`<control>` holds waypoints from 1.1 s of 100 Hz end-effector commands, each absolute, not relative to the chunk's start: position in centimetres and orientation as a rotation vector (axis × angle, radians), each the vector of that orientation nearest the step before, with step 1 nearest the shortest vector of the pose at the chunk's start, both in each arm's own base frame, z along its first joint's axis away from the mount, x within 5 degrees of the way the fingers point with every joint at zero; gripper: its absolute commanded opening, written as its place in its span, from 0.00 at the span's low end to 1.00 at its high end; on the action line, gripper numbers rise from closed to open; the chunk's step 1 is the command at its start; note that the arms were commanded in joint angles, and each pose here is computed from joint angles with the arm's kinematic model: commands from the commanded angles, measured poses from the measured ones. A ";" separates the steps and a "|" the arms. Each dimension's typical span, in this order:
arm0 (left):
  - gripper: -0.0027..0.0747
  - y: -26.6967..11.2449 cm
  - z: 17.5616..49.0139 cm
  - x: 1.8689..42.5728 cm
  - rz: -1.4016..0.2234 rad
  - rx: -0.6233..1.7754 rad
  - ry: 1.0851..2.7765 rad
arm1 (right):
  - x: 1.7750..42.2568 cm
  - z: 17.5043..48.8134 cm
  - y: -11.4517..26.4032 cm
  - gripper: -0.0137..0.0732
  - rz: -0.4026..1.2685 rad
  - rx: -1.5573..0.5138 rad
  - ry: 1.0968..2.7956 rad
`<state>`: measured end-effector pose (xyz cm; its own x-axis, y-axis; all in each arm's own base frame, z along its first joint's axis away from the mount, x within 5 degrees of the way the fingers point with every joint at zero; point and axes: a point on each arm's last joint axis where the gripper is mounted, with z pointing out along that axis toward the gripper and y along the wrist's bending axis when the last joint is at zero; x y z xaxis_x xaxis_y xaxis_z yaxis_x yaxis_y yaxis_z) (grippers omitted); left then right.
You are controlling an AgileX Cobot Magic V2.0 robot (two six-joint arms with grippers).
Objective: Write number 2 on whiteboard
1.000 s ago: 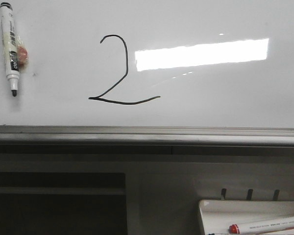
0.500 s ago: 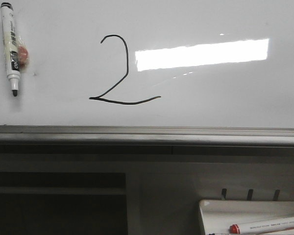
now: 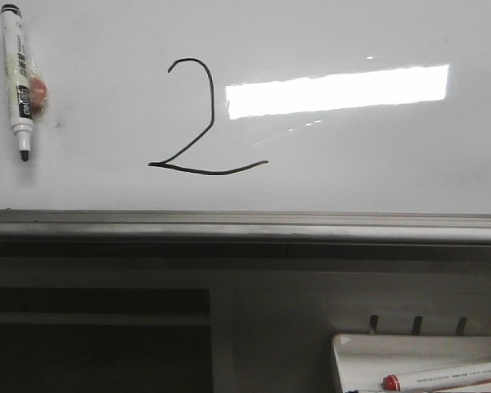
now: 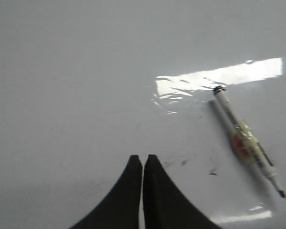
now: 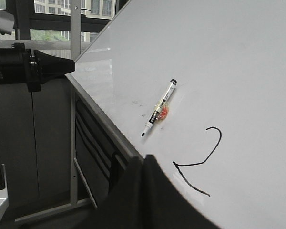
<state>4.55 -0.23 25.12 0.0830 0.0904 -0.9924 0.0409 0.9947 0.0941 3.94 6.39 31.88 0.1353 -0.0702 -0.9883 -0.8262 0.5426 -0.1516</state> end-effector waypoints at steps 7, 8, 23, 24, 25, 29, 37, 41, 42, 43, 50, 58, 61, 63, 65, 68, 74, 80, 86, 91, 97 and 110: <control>0.01 0.1 24.7 4.6 0.087 0.034 1.371 | 4.2 33.2 6.1 0.09 0.641 -0.801 1.281; 0.01 0.1 24.4 4.7 0.084 0.032 1.380 | 4.2 33.2 6.1 0.09 0.641 -0.801 1.281; 0.01 0.1 21.3 5.4 0.019 -0.014 1.469 | 4.2 33.2 6.1 0.09 0.641 -0.801 1.281; 0.01 0.1 21.2 5.4 0.020 -0.013 1.473 | 4.2 33.2 6.1 0.09 0.641 -0.801 1.281; 0.01 0.1 20.9 5.4 0.016 -0.017 1.481 | 4.2 33.2 6.1 0.09 0.641 -0.801 1.281; 0.01 0.1 20.5 5.5 0.015 -0.017 1.530 | 4.2 33.2 6.1 0.09 0.641 -0.801 1.281; 0.01 0.1 19.8 5.5 0.021 -0.011 1.610 | 4.2 33.2 6.1 0.09 0.641 -0.801 1.281; 0.01 0.1 19.6 5.4 0.036 0.001 1.633 | 4.2 33.2 6.1 0.09 0.641 -0.801 1.281; 0.01 0.1 19.5 5.4 0.038 0.002 1.641 | 4.2 33.2 6.1 0.09 0.641 -0.801 1.281; 0.01 0.1 19.4 5.4 0.041 0.007 1.646 | 4.2 33.2 6.1 0.09 0.641 -0.801 1.281; 0.01 0.1 19.0 5.4 0.043 0.021 1.694 | 4.2 33.2 6.1 0.09 0.641 -0.801 1.281; 0.01 0.0 18.7 5.3 0.037 0.040 1.729 | 4.2 33.2 6.1 0.09 0.641 -0.801 1.281; 0.01 0.1 18.7 5.3 0.045 0.052 1.730 | 4.2 33.2 6.1 0.09 0.641 -0.801 1.281; 0.01 0.1 18.6 5.3 0.051 0.058 1.732 | 4.2 33.2 6.1 0.09 0.641 -0.801 1.281; 0.01 0.1 18.6 5.3 0.052 0.054 1.732 | 4.2 33.2 6.1 0.09 0.641 -0.801 1.281; 0.01 0.1 18.6 5.3 0.052 0.058 1.732 | 4.2 33.2 6.1 0.09 0.641 -0.801 1.281; 0.01 0.1 18.6 5.3 0.051 0.063 1.732 | 4.2 33.2 6.1 0.09 0.641 -0.801 1.281; 0.01 0.1 18.6 5.3 0.051 0.063 1.732 | 4.2 33.2 6.1 0.09 0.641 -0.801 1.281; 0.01 0.1 18.6 5.3 0.051 0.063 1.732 | 4.2 33.2 6.1 0.09 0.641 -0.801 1.281; 0.01 0.1 18.6 5.3 0.051 0.063 1.732 | 4.2 33.2 6.1 0.09 0.641 -0.801 1.281; 0.01 0.1 18.6 5.3 0.051 0.063 1.733 | 4.2 33.2 6.1 0.09 0.641 -0.801 1.281; 0.01 0.1 18.6 5.3 0.051 0.063 1.733 | 4.2 33.2 6.1 0.09 0.641 -0.801 1.281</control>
